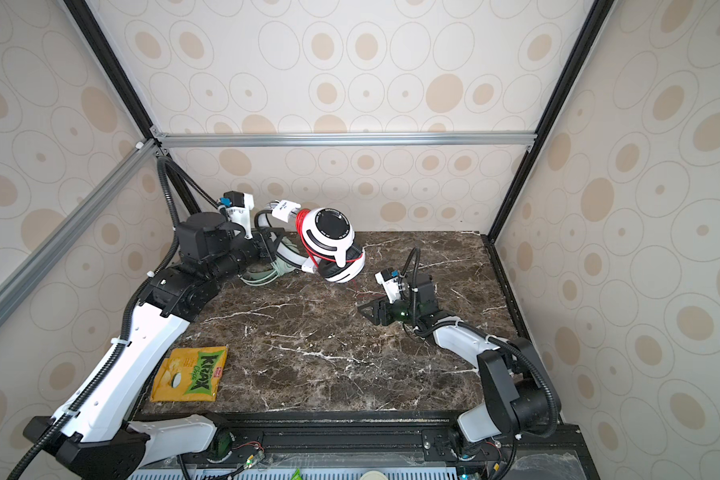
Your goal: Wrap the headphones
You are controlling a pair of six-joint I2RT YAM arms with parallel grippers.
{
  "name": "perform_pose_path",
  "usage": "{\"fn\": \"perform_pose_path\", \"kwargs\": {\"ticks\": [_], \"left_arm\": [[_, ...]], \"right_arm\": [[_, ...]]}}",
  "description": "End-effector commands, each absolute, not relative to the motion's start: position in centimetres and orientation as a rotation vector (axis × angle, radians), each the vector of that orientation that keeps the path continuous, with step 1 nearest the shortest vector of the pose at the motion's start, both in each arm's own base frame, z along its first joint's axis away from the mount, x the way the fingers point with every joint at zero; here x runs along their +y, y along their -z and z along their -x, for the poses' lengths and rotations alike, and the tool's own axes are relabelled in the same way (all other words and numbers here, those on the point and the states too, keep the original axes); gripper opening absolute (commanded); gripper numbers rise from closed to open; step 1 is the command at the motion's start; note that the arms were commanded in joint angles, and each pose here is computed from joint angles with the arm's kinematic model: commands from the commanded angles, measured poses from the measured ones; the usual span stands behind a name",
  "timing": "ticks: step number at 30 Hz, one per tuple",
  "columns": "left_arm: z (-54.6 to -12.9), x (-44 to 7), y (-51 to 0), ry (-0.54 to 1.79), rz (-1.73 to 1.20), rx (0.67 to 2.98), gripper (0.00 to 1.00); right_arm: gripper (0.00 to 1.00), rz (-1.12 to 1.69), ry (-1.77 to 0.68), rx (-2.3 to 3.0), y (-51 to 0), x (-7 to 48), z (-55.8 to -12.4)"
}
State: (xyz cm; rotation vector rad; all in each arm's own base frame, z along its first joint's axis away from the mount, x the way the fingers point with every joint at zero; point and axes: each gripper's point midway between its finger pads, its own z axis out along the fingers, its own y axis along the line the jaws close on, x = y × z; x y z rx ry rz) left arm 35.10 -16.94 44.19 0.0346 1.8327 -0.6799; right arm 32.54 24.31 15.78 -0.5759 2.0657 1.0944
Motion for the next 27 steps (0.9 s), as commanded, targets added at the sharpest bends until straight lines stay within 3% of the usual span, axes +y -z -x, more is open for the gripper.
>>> {"fn": "perform_pose_path", "kwargs": {"ticks": [1,9,21,24,27], "left_arm": [[-34.1,-16.7,-52.1,0.732,-0.072,1.596,0.0],[-35.9,-18.0,-52.5,0.746,-0.125,1.579,0.0],[-35.4,-15.2,-50.3,0.727,-0.051,1.582,0.0],[-35.4,-14.8,-50.2,0.711,-0.042,1.582,0.0],[-35.5,-14.8,-49.9,0.712,-0.041,1.587,0.0]], "right_arm": [[0.65,0.63,-1.071,1.971,-17.8,24.7,-32.2],[0.65,0.675,-0.983,1.959,-18.4,24.9,-32.0],[0.61,0.73,-1.049,1.978,-16.8,27.4,-32.1],[0.6,0.61,-0.962,2.068,-15.7,26.3,-33.6],[0.59,0.302,-0.735,2.258,-13.2,22.2,-35.8]]}}
